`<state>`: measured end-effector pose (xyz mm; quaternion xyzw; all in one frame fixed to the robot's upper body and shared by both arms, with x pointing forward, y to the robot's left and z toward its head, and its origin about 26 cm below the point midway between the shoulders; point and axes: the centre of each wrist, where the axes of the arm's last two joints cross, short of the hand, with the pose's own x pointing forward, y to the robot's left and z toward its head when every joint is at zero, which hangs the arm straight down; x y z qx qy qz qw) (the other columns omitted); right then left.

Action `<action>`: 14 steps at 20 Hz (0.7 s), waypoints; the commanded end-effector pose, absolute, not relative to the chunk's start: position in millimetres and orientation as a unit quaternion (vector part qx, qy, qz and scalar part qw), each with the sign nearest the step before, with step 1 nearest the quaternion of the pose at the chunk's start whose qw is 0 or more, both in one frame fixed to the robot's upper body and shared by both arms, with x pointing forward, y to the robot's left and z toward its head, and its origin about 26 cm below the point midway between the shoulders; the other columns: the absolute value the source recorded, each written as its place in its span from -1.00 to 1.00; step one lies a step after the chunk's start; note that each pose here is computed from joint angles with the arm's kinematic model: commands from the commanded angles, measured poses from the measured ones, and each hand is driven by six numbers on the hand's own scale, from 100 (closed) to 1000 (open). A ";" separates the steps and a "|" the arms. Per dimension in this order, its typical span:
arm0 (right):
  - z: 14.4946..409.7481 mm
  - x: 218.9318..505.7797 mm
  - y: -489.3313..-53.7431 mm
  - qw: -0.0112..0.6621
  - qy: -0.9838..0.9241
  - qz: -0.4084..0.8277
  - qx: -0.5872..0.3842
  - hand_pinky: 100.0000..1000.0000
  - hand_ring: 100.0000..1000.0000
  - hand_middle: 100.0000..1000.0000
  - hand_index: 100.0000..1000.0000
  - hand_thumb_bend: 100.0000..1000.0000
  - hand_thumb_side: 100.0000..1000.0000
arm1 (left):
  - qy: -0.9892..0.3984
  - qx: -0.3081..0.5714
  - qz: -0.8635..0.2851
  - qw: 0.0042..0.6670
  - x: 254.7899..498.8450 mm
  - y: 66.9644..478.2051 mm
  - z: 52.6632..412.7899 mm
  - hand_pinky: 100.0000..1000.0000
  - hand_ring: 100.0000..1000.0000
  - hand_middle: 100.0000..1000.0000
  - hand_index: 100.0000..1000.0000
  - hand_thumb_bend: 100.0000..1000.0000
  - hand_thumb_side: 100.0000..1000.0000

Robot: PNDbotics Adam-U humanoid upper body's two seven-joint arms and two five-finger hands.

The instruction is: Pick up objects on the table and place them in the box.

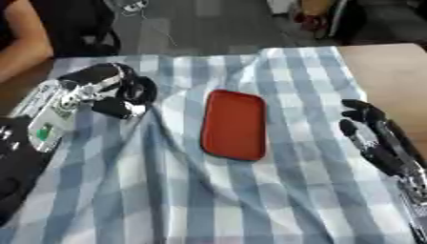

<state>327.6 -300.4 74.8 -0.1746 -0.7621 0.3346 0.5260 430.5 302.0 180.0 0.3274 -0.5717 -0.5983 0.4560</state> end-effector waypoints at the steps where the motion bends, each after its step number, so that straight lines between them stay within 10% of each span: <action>1: 83.4 328.2 -306.6 0.517 -0.763 0.339 -0.187 0.78 0.64 0.78 0.82 -0.26 0.70 | -0.585 0.346 -0.581 0.448 427.6 309.9 204.6 0.83 0.36 -0.14 -0.23 -1.00 0.11; 14: 83.5 328.5 -306.8 0.518 -0.763 0.340 -0.186 0.78 0.64 0.78 0.82 -0.26 0.70 | -0.583 0.348 -0.581 0.449 427.9 309.2 204.6 0.82 0.35 -0.16 -0.23 -1.00 0.11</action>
